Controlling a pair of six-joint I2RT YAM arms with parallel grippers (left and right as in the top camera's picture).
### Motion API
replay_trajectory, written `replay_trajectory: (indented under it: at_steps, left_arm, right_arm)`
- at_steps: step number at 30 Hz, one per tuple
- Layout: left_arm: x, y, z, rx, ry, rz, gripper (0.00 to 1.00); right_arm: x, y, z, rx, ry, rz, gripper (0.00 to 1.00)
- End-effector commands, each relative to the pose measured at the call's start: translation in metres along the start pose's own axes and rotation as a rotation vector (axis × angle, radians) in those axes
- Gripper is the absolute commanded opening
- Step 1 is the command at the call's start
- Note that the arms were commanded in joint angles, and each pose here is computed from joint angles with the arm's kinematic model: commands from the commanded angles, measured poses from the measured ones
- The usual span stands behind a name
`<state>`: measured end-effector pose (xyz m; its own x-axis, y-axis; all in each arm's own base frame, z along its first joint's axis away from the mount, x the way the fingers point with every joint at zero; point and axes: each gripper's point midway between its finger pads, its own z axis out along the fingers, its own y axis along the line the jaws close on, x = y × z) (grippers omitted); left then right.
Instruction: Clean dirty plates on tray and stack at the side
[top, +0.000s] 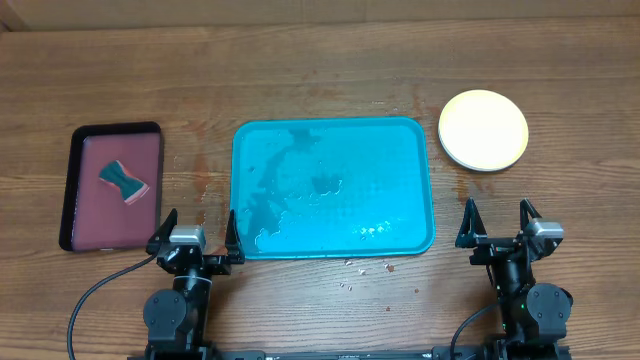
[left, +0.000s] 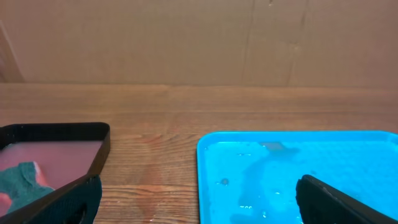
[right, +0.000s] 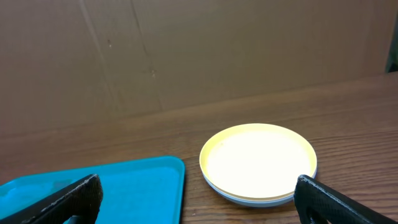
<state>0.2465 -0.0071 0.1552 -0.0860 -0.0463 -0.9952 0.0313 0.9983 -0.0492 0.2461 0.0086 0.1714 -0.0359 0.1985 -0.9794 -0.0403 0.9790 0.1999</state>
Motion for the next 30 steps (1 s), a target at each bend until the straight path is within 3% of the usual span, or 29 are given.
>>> replay_trajectory:
  at_steps: [1, 30]
  left_arm:
    - [-0.0007, 0.0025, -0.0005, -0.018, -0.008, 0.047, 1.00]
    - [-0.0005, 0.0018, -0.0005, -0.014, -0.007, 0.064, 1.00]
  right_arm:
    - [0.0019, -0.0008, 0.0003, 0.004, -0.004, 0.000, 1.00]
    - [0.0019, -0.0008, 0.0003, 0.004, -0.004, 0.000, 1.00]
